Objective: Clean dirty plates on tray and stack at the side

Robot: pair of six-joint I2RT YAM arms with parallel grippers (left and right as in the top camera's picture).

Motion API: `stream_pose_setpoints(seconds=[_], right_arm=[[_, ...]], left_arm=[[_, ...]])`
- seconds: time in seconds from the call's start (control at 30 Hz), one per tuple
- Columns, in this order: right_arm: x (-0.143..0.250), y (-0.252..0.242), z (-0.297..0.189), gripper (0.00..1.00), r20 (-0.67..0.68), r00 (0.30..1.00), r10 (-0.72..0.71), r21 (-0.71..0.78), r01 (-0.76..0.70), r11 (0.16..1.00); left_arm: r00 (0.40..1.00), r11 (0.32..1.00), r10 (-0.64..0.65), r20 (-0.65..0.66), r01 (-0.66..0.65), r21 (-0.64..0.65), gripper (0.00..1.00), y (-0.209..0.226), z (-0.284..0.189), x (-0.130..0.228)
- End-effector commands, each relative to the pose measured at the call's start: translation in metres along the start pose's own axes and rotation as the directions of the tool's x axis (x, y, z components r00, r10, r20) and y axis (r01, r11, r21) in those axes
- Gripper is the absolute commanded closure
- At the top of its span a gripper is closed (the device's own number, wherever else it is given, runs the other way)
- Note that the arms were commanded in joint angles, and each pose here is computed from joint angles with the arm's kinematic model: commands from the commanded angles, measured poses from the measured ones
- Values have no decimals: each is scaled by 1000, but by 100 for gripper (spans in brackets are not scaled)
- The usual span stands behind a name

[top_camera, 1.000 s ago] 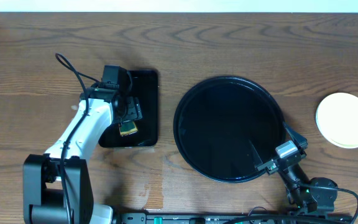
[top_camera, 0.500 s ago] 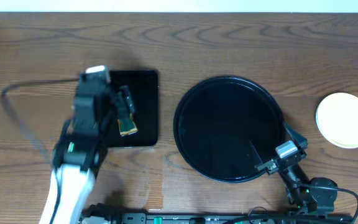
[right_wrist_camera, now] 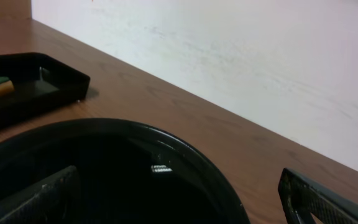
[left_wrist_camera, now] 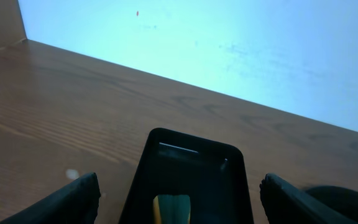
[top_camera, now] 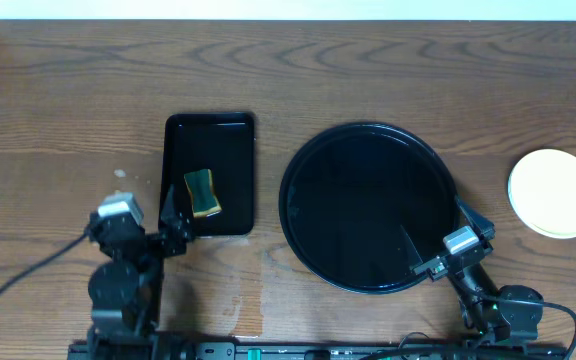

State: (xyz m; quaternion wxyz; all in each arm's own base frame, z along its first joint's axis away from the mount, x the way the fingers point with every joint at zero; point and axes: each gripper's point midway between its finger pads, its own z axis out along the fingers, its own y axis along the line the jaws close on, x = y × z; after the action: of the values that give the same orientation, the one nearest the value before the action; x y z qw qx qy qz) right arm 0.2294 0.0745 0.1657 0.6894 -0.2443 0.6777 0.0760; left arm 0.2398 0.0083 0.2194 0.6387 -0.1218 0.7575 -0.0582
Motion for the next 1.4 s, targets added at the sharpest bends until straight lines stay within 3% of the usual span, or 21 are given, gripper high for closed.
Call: stream_pose_setpoints(seconds=[0.0, 0.13, 0.47, 0.9, 1.1, 1.37], right_arm=[[0, 3, 0, 1, 2, 1000, -8, -10, 8, 1000], [0, 3, 0, 1, 1, 1000, -8, -10, 8, 1000], [0, 3, 0, 1, 1, 1000, -8, -10, 8, 1000], [0, 3, 0, 1, 1, 1000, -8, -10, 8, 1000], [0, 3, 0, 1, 2, 1000, -8, -10, 8, 1000], [0, 3, 0, 1, 2, 1000, -8, -10, 8, 1000]], left_arm=[[998, 1000, 12, 67, -12, -1, 17, 6, -7, 6], [994, 1000, 7, 105, -8, 9, 17, 9, -6, 18], [1000, 1000, 18, 22, -18, -19, 17, 24, 17, 77], [999, 1000, 15, 43, -14, -26, 17, 25, 18, 74], [979, 1000, -7, 203, 10, -14, 16, 20, 13, 35], [998, 998, 17, 53, -13, -63, 16, 31, 18, 72]])
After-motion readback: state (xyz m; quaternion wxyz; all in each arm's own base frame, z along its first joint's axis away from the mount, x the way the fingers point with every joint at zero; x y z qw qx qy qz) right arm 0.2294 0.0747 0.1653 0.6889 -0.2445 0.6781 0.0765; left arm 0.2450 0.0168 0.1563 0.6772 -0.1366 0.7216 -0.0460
